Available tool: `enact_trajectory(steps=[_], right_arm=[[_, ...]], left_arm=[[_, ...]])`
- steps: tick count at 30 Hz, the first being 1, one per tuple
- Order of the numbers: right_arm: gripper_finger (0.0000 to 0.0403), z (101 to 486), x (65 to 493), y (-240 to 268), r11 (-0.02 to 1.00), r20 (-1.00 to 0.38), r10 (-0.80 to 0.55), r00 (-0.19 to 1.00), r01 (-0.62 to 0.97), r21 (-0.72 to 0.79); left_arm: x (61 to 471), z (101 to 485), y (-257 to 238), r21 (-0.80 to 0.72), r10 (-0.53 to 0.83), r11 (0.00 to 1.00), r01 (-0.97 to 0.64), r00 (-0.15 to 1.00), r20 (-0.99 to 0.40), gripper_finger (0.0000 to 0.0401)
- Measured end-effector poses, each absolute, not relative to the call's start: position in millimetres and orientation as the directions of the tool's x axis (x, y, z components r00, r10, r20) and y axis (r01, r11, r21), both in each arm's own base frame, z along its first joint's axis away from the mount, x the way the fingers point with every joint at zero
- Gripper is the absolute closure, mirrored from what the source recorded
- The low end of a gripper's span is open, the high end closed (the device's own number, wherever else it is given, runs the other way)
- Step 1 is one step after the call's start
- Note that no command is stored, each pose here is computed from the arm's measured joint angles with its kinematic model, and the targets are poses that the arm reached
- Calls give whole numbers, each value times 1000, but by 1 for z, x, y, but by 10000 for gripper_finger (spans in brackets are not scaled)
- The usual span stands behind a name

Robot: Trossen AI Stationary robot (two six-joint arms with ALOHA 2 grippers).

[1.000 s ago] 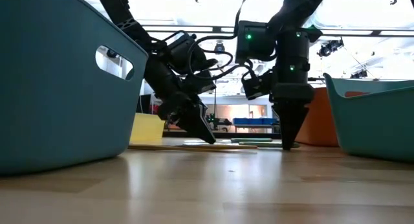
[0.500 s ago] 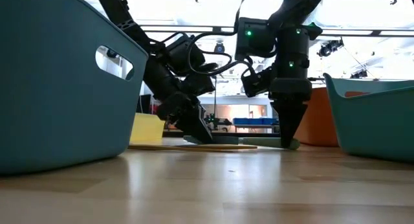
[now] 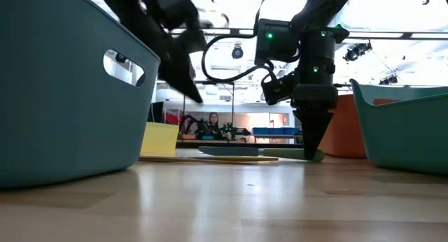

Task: Sort silverware by color (type)
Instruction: Put the green knife into the orange bin

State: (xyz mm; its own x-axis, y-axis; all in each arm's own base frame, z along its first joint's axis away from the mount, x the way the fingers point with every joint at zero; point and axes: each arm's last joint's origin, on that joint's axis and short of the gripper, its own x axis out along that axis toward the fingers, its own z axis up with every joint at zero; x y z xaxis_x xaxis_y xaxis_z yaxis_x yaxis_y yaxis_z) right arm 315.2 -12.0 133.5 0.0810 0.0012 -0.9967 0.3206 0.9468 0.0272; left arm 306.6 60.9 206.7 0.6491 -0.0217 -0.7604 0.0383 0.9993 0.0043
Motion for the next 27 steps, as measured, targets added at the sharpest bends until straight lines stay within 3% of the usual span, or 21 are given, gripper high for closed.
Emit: enact_trajectory(steps=[5,10,19,27], right_arm=[[398,145,312,-13,947,-993,-27,116,322,12],[398,158,310,-13,938,-984,-71,166,346,-9],[398,200,310,-5,934,-903,-192,385,353,-49],[398,238,313,11,906,-713,-357,603,409,-108]], left_arm=[[282,242,46,6,-15,1000,22,830,-558,401],[252,244,35,-48,-14,999,0,961,-276,401],[204,245,21,-121,-38,992,24,992,-119,401],[178,258,13,-76,23,997,-22,1000,6,401]])
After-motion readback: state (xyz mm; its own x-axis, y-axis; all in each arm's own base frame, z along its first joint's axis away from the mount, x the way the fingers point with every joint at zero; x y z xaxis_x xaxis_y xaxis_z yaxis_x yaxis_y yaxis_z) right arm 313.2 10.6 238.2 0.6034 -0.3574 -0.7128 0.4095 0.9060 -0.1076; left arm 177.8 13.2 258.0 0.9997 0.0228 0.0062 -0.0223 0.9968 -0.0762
